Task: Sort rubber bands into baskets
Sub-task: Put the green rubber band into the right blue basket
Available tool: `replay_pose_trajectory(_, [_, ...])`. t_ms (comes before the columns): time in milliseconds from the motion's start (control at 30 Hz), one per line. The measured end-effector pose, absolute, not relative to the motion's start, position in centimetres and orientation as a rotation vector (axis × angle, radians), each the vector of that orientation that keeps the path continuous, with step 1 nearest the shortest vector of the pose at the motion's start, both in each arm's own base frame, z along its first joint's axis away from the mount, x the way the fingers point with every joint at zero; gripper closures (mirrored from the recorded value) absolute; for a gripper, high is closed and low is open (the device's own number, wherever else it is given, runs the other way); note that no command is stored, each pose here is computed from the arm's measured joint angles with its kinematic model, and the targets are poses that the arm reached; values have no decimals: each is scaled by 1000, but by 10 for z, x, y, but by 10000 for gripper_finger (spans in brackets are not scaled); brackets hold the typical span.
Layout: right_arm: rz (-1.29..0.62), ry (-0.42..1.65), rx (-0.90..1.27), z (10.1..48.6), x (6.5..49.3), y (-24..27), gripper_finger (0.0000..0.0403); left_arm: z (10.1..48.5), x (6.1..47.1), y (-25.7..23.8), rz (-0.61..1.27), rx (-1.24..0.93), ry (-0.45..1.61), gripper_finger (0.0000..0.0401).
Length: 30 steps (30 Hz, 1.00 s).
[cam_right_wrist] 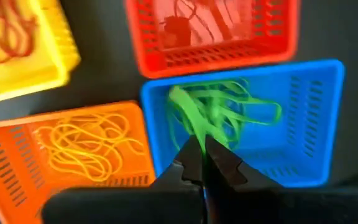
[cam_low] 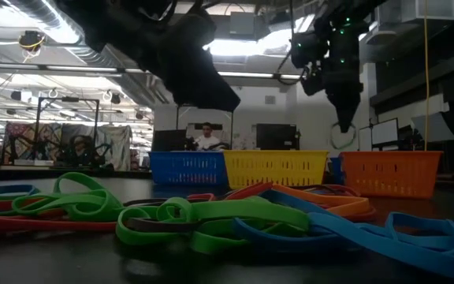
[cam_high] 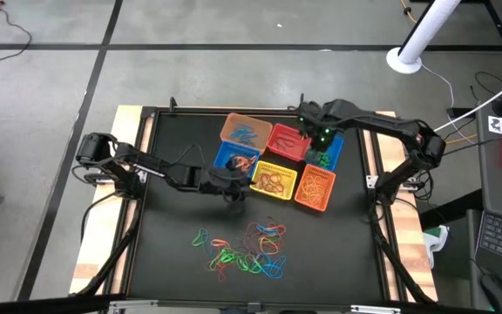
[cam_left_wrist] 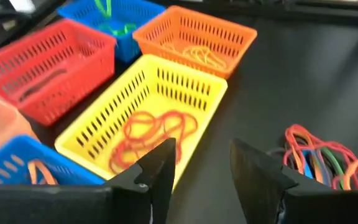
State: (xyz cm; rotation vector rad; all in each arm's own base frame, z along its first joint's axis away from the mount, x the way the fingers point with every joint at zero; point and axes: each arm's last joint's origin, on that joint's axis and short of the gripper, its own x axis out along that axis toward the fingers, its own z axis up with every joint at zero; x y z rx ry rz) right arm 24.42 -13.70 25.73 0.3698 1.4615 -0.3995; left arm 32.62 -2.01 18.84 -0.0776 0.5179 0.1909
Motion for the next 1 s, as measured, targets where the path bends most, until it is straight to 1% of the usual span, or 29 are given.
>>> replay_pose_trajectory(133, [-438,1464,410,257,236,-149,400,184,323,-27,184,-116,573,254])
replay_pose_trajectory(333, [-469,1461,427,257,232,-156,379,174,312,-38,166,-214,720,262])
replay_pose_trajectory(500, [-490,1469,400,257,232,-156,349,165,299,-45,150,-293,892,269])
replay_pose_trajectory(667, [-494,1467,397,257,232,-157,306,156,285,-55,82,-325,1068,274])
replay_pose_trajectory(767, [-496,1460,395,257,233,-157,284,154,279,-62,64,-343,1133,277])
replay_pose_trajectory(867, [-503,1452,401,257,233,-157,269,152,273,-71,56,-365,1184,281])
replay_pose_trajectory(1000, [-507,1432,396,257,235,-158,263,151,265,-81,48,-388,1248,288])
